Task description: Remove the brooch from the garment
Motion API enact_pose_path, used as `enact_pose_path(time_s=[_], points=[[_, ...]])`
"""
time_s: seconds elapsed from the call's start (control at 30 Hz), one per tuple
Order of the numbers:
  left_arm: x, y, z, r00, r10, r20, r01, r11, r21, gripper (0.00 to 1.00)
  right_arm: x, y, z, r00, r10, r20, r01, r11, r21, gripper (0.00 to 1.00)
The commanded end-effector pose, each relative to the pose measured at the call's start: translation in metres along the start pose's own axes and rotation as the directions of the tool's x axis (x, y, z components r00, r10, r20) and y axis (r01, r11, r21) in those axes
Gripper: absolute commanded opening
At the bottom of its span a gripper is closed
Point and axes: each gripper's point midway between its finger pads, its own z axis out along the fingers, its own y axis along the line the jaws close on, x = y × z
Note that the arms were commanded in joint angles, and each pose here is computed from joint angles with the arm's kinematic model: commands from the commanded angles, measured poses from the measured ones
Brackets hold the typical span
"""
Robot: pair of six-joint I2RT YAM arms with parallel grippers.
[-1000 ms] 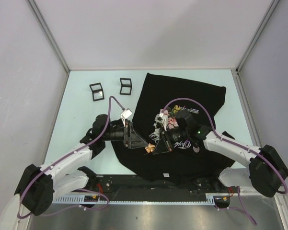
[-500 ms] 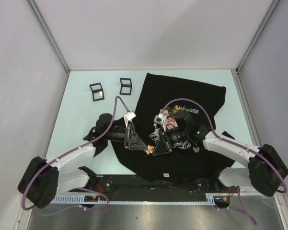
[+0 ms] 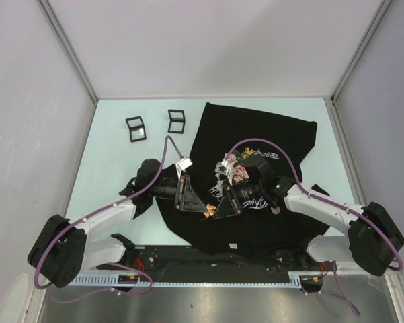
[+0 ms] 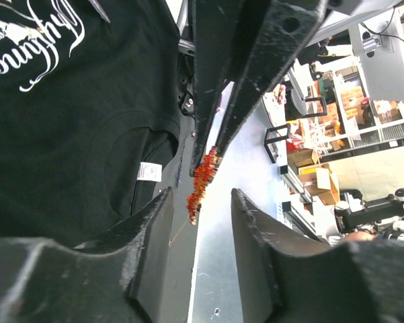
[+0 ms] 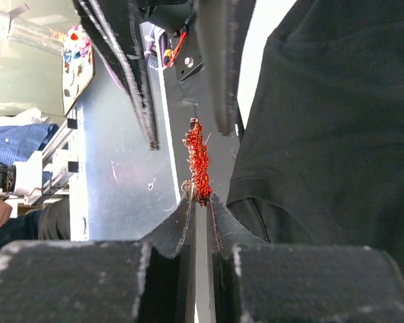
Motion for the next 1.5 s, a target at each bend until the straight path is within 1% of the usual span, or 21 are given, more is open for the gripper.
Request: enact_pose_path(time_s=[0.0, 0.07, 0.2, 0.27, 0.57, 0.63, 0.7, 0.73, 0.8, 0.83, 0.93, 1.0, 1.1, 1.13, 1.17, 1.2, 1.23, 1.3, 1.33, 1.43, 1.47], points=[[-0.007, -0.005, 0.001, 0.998, 0.066, 0.001, -0.066, 0.998, 0.025, 0.46, -0.004, 0.005, 0.004, 0.999, -0.04, 0.005, 0.04, 0.999, -0.028, 0.0], [-0.008, -0.008, 0.001, 0.998, 0.07, 0.009, -0.07, 0.997, 0.037, 0.44, -0.002, 0.003, 0.005, 0.999, -0.036, 0.001, 0.036, 0.999, -0.022, 0.0], [-0.005, -0.009, 0.001, 0.998, 0.055, -0.003, -0.055, 0.997, 0.051, 0.34, -0.004, 0.003, 0.004, 0.999, -0.042, 0.008, 0.042, 0.999, -0.013, 0.0], [-0.005, -0.01, 0.001, 0.998, 0.057, -0.008, -0.056, 0.997, 0.06, 0.32, -0.004, 0.002, 0.004, 0.999, -0.044, 0.008, 0.044, 0.999, -0.01, 0.0], [0.001, -0.007, 0.004, 0.999, 0.027, -0.045, -0.024, 0.997, 0.069, 0.31, -0.006, -0.001, 0.003, 0.999, -0.034, 0.015, 0.034, 0.999, -0.003, 0.0], [0.001, -0.009, 0.005, 0.998, 0.031, -0.049, -0.027, 0.997, 0.075, 0.29, -0.008, 0.001, 0.003, 0.999, -0.04, 0.021, 0.041, 0.999, -0.011, 0.0], [0.001, -0.009, 0.005, 0.998, 0.035, -0.048, -0.032, 0.997, 0.076, 0.24, -0.008, 0.002, 0.003, 0.999, -0.042, 0.023, 0.043, 0.999, -0.016, 0.0], [0.001, -0.008, 0.005, 0.998, 0.036, -0.047, -0.032, 0.997, 0.074, 0.15, -0.009, 0.002, 0.003, 0.999, -0.043, 0.025, 0.043, 0.999, -0.016, 0.0], [-0.001, -0.008, 0.005, 0.998, 0.043, -0.036, -0.04, 0.997, 0.067, 0.11, -0.008, 0.001, 0.003, 0.999, -0.04, 0.021, 0.04, 0.999, -0.015, 0.0], [-0.001, -0.008, 0.005, 0.999, 0.041, -0.034, -0.039, 0.997, 0.063, 0.06, -0.008, 0.001, 0.002, 0.999, -0.043, 0.023, 0.043, 0.999, -0.013, 0.0], [-0.003, -0.005, 0.005, 0.999, 0.04, -0.013, -0.04, 0.998, 0.039, 0.0, -0.009, -0.005, 0.0, 0.999, -0.025, 0.033, 0.024, 0.999, 0.035, 0.0], [-0.009, -0.007, 0.004, 0.999, 0.045, 0.024, -0.045, 0.999, 0.025, 0.0, -0.008, -0.016, -0.003, 0.999, 0.0, 0.044, -0.004, 0.995, 0.099, 0.07], [-0.02, -0.003, 0.002, 0.994, 0.03, 0.106, -0.027, 0.999, -0.029, 0.0, -0.01, -0.021, -0.006, 0.993, 0.043, 0.108, -0.056, 0.991, 0.124, 0.27], [-0.021, -0.001, 0.001, 0.992, 0.004, 0.127, 0.002, 0.999, -0.044, 0.0, -0.015, -0.019, -0.006, 0.987, 0.07, 0.144, -0.087, 0.99, 0.109, 0.38], [-0.024, 0.002, 0.0, 0.988, -0.01, 0.153, 0.02, 0.998, -0.063, 0.0, -0.018, -0.019, -0.005, 0.981, 0.054, 0.186, -0.075, 0.992, 0.104, 0.45], [-0.034, 0.006, -0.002, 0.976, -0.009, 0.217, 0.033, 0.994, -0.105, 0.0, -0.018, -0.018, -0.004, 0.976, 0.071, 0.205, -0.093, 0.991, 0.097, 0.5], [-0.034, 0.01, -0.004, 0.966, -0.056, 0.251, 0.088, 0.989, -0.115, 0.0, -0.019, -0.015, -0.002, 0.972, 0.073, 0.224, -0.095, 0.991, 0.089, 0.59], [-0.051, 0.012, -0.01, 0.926, -0.049, 0.374, 0.104, 0.986, -0.128, 0.0, -0.02, -0.008, 0.007, 0.962, 0.067, 0.263, -0.091, 0.992, 0.082, 0.67], [-0.05, 0.013, -0.013, 0.905, -0.086, 0.418, 0.149, 0.981, -0.12, 0.0, -0.02, -0.007, 0.01, 0.959, 0.058, 0.278, -0.085, 0.993, 0.086, 0.7], [-0.063, 0.011, -0.019, 0.87, -0.065, 0.489, 0.141, 0.983, -0.12, 0.0, -0.03, -0.001, 0.014, 0.934, 0.046, 0.355, -0.083, 0.992, 0.09, 0.76], [-0.064, 0.011, -0.019, 0.866, -0.066, 0.496, 0.144, 0.982, -0.121, 0.0, -0.041, 0.0, 0.012, 0.912, 0.049, 0.406, -0.094, 0.991, 0.092, 0.78]])
